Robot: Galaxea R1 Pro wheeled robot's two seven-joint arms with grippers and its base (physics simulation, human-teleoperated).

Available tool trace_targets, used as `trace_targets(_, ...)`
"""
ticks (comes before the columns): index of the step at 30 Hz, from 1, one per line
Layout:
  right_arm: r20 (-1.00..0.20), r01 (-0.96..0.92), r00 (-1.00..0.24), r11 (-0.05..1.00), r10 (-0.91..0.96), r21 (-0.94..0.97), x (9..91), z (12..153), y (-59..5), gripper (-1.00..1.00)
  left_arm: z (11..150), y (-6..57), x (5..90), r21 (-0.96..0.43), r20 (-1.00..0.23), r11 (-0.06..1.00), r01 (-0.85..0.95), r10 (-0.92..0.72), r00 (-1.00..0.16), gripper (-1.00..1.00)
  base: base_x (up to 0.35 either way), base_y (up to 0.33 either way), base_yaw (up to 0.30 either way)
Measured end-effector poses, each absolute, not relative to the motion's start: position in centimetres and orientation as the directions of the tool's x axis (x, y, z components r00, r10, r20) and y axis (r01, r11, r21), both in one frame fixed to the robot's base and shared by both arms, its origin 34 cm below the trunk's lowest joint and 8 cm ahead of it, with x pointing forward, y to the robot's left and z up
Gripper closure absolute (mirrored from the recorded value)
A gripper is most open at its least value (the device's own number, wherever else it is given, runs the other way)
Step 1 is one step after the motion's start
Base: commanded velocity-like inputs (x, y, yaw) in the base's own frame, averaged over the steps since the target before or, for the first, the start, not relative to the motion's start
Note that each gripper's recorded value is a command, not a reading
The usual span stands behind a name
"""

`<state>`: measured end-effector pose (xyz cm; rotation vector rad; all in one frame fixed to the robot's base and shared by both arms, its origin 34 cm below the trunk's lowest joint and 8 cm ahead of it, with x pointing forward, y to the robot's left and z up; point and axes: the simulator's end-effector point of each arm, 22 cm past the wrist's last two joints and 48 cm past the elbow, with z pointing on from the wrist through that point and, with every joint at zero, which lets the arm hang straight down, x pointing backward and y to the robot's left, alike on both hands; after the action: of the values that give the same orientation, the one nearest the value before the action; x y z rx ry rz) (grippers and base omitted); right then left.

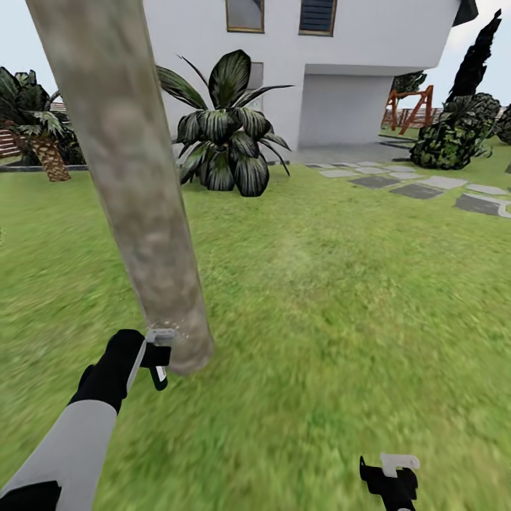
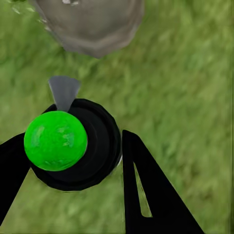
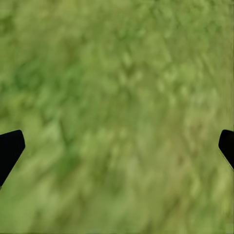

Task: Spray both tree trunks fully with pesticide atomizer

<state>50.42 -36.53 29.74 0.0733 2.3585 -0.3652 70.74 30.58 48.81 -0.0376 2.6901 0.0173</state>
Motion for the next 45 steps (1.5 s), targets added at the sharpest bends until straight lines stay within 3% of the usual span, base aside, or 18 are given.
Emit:
trace_targets(18, -0.684, 0.157, -0.728, 0.958, -0.053, -0.240, 50.4, 29.7, -36.5, -1.00, 48.8, 30.9, 70.3, 0.009, -0.407, 0.999, -0.038, -0.031, -0.913, 1.00, -0.054, -0.261, 0.007)
trace_targets(25, -0.684, 0.156, -0.728, 0.958, -0.053, -0.240, 50.4, 29.7, -36.5, -1.00, 49.7, 31.1, 70.9, 0.011, -0.430, 0.999, -0.041, -0.032, -0.902, 1.00, -0.112, -0.248, 0.235)
trace_targets(45, -0.684, 0.156, -0.727, 0.958, -0.053, -0.240, 50.4, 29.7, -36.5, -1.00, 50.6, 31.2, 71.3, 0.014, -0.454, 0.999, -0.042, -0.031, -0.891, 1.00, 0.256, -0.161, 0.107)
